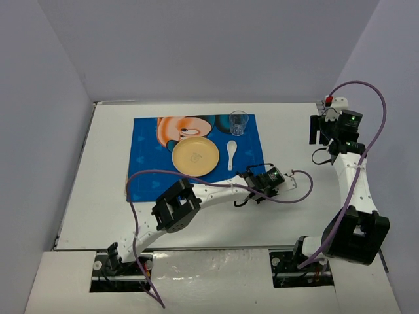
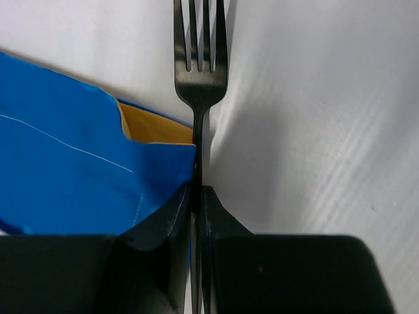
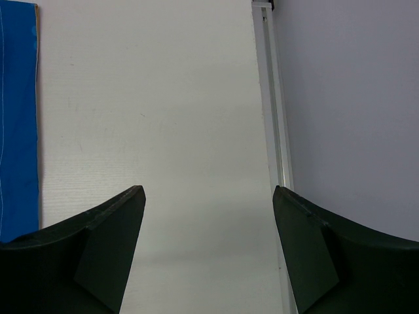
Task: Set the dinner table for one person
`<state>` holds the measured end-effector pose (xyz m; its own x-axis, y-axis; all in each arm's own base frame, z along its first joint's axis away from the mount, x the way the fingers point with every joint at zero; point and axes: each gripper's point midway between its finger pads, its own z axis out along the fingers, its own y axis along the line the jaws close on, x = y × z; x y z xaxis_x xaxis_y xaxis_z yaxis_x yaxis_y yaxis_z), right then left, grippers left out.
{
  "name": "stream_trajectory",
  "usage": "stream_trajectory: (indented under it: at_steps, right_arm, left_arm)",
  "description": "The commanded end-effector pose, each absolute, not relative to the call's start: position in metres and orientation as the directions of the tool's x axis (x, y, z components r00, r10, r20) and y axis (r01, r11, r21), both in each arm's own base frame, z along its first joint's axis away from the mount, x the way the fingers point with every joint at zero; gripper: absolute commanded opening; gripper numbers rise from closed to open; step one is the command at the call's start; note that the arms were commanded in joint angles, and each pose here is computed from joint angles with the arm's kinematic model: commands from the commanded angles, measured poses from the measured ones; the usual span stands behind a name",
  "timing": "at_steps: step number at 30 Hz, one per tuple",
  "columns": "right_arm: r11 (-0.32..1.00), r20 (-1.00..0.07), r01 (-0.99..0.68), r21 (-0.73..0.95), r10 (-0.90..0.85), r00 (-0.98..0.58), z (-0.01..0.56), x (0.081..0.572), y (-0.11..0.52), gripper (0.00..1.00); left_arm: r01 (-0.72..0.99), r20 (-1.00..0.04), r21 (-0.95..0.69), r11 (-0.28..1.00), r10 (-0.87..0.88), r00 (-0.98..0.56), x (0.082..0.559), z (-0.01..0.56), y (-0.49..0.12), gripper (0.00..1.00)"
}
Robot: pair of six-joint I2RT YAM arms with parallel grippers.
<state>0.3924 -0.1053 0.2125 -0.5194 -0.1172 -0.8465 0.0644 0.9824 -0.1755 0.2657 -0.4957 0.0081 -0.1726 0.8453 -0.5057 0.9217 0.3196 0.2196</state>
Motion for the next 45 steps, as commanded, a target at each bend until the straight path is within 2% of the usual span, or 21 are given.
stream_trajectory:
  at_steps: [1, 12, 17, 23, 28, 38, 45]
  right_arm:
    - [0.973, -0.905, 0.107, -0.204, -0.146, -0.401, 0.261, 0.399, -0.111, 0.76]
    - [0.973, -0.916, 0.116, -0.199, -0.142, -0.376, 0.272, 0.396, -0.109, 0.76]
    - [0.971, -0.921, 0.129, -0.200, -0.141, -0.364, 0.278, 0.393, -0.110, 0.76]
    - [0.975, -0.935, 0.136, -0.177, -0.124, -0.333, 0.291, 0.395, -0.110, 0.76]
    - [0.975, -0.950, 0.145, -0.167, -0.120, -0.287, 0.313, 0.394, -0.108, 0.76]
    - [0.967, -0.964, 0.192, -0.167, -0.120, -0.238, 0.340, 0.397, -0.116, 0.76]
    - [0.976, -0.958, 0.168, -0.137, -0.087, -0.273, 0.325, 0.415, -0.116, 0.75]
  left_arm:
    - [0.921, -0.209, 0.261, 0.288, 0.949, -0.237, 0.257, -0.104, -0.416, 0.00]
    - [0.940, -0.284, 0.229, 0.252, 0.941, -0.183, 0.251, -0.052, -0.433, 0.00]
    - [0.952, -0.356, 0.191, 0.238, 0.921, -0.159, 0.243, -0.004, -0.444, 0.00]
    - [0.946, -0.463, 0.220, 0.236, 0.879, -0.111, 0.248, 0.081, -0.447, 0.00]
    - [0.943, -0.506, 0.231, 0.238, 0.858, -0.093, 0.249, 0.126, -0.444, 0.00]
    - [0.902, -0.633, 0.253, 0.350, 0.765, -0.120, 0.279, 0.216, -0.424, 0.00]
    - [0.871, -0.713, 0.262, 0.415, 0.692, -0.116, 0.298, 0.279, -0.403, 0.00]
